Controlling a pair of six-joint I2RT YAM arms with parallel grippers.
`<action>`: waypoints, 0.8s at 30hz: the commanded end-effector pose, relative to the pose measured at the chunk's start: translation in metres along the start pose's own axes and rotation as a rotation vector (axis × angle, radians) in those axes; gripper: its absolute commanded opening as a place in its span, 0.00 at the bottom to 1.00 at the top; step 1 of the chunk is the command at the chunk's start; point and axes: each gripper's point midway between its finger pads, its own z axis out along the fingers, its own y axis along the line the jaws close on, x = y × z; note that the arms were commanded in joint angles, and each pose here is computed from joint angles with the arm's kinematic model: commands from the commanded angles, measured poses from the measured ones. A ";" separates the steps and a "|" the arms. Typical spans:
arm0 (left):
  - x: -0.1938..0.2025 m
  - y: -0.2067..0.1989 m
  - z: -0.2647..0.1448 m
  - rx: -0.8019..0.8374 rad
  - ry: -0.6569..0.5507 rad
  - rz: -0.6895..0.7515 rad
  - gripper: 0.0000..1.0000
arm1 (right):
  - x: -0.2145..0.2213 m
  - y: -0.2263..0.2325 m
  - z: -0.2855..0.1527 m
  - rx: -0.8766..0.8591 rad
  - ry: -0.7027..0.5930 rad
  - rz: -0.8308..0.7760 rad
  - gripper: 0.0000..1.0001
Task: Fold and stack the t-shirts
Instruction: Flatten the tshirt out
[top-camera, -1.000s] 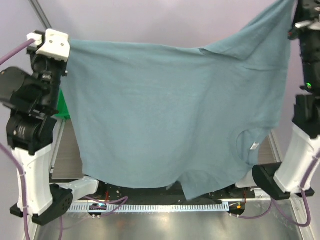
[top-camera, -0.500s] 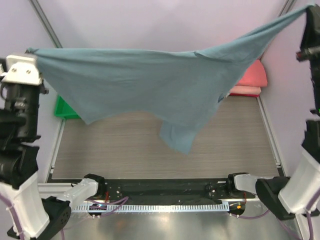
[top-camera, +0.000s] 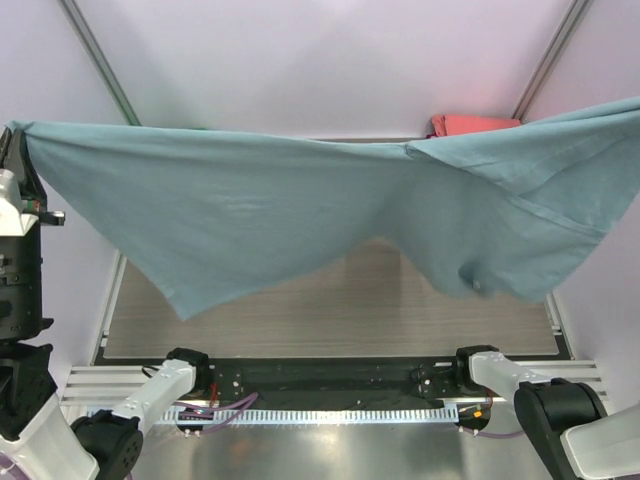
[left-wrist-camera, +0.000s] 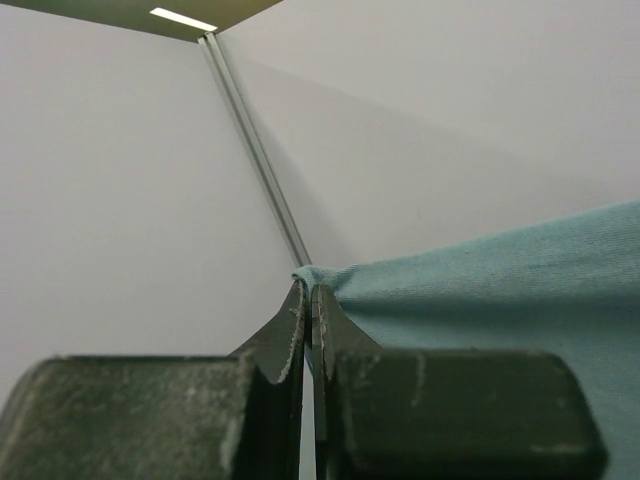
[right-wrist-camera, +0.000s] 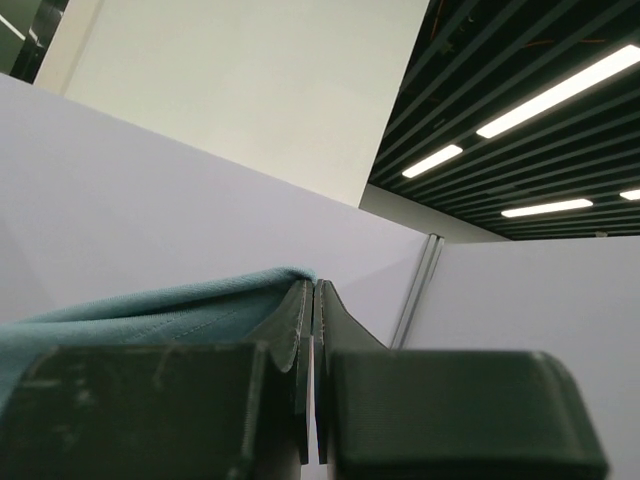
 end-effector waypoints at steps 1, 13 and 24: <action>0.012 0.000 0.017 -0.034 0.041 0.035 0.00 | 0.040 0.004 0.028 0.014 0.068 -0.019 0.01; 0.129 -0.079 0.071 0.102 0.212 0.201 0.00 | 0.210 0.087 0.057 -0.190 0.310 0.016 0.01; 0.333 -0.214 0.080 0.410 0.551 0.265 0.00 | 0.441 0.196 0.001 -0.379 0.689 0.103 0.01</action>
